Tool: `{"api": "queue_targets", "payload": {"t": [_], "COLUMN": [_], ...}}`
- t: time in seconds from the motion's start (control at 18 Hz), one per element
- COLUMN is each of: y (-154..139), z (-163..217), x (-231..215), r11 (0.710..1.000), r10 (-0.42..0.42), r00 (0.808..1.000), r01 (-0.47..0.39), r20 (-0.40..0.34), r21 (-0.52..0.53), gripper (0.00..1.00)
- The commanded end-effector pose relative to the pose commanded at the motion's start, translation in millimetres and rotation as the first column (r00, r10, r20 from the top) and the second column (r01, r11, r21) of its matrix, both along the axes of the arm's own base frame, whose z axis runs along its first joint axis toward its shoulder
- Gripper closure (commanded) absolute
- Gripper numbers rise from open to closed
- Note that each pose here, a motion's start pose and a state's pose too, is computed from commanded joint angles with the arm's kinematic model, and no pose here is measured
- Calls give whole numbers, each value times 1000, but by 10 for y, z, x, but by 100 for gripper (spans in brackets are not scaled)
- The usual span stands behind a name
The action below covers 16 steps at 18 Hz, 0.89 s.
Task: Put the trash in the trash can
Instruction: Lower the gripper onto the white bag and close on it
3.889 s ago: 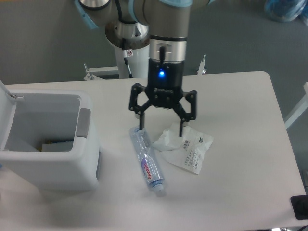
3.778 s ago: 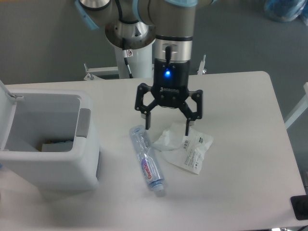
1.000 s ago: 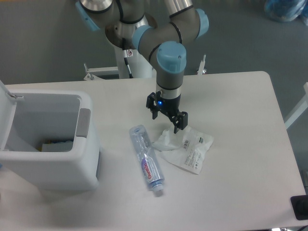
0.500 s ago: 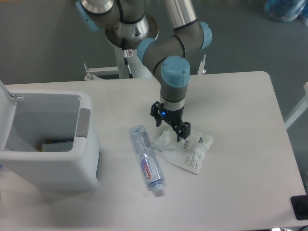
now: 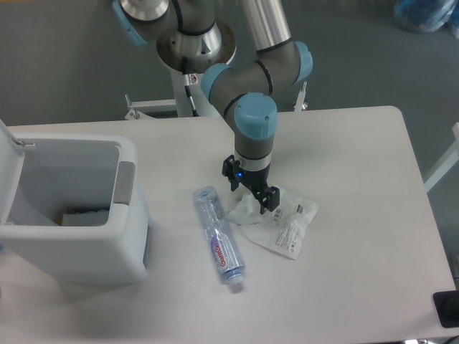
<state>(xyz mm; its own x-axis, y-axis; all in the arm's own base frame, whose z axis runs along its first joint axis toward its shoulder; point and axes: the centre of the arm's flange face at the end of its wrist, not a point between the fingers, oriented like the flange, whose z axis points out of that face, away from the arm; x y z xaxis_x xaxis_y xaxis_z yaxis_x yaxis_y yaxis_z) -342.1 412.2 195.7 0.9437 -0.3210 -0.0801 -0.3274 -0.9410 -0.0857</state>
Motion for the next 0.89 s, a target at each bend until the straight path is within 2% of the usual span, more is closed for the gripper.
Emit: {"api": "queue_targets", "payload": {"t": [0.39, 0.61, 0.72, 0.89], "y": [7, 9, 9, 9], "z": [-30, -32, -32, -24], "x": [4, -2, -2, -2], "r11": [1000, 1000, 1000, 999], "r10": [2, 5, 5, 35], "r00": [1000, 1000, 1000, 999], "r01": [-2, -5, -5, -35], "r20": [4, 4, 4, 5], "r21": [-3, -4, -4, -1], "gripper": [0, 11, 22, 50]}}
